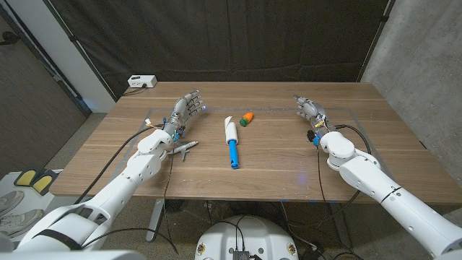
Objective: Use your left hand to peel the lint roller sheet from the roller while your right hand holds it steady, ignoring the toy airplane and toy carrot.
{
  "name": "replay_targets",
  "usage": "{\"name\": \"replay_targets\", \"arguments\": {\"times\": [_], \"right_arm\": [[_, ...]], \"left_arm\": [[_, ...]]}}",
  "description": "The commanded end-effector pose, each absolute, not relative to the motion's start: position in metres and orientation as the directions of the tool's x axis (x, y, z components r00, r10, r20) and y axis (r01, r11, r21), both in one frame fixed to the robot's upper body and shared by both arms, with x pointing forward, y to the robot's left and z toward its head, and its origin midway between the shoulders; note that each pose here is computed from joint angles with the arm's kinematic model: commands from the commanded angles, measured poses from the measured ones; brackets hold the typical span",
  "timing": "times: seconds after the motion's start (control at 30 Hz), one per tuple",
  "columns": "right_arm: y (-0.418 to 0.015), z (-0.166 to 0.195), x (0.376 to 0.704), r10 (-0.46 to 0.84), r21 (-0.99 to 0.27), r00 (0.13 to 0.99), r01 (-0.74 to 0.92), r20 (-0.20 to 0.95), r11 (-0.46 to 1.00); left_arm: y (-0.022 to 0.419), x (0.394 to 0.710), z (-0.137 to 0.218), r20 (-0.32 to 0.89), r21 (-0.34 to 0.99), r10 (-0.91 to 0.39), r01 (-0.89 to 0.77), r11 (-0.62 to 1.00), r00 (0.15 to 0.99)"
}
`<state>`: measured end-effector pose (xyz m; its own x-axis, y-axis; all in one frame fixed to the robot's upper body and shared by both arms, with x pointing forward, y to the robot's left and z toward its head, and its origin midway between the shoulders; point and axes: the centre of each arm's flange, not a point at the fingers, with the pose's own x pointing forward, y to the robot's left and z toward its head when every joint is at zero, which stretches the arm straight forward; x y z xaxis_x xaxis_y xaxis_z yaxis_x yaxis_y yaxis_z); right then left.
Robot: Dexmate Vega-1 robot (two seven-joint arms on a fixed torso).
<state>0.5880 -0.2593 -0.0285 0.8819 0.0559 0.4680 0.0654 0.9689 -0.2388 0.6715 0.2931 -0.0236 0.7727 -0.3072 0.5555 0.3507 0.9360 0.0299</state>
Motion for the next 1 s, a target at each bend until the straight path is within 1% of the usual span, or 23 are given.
{"name": "replay_targets", "arguments": {"times": [0.03,0.2,0.6,0.83,1.0], "right_arm": [[-0.233,-0.025,0.550,0.042,-0.388,0.881,0.165,0.472,0.907],[-0.222,-0.023,0.537,0.044,-0.448,0.876,0.201,0.479,0.871],[-0.200,-0.027,0.514,0.027,-0.539,0.880,0.265,0.473,0.799],[-0.186,-0.029,0.503,0.008,-0.611,0.886,0.314,0.464,0.727],[-0.179,-0.028,0.498,0.025,-0.657,0.885,0.326,0.465,0.680]], "left_arm": [[0.291,0.672,-0.021,0.556,0.049,-0.340,0.379,0.924,0.758],[0.290,0.672,-0.018,0.561,0.059,-0.353,0.389,0.919,0.749],[0.283,0.672,-0.014,0.564,0.084,-0.389,0.419,0.904,0.728],[0.280,0.672,-0.014,0.552,0.093,-0.408,0.433,0.896,0.727],[0.279,0.671,-0.013,0.552,0.102,-0.416,0.436,0.894,0.723]]}}
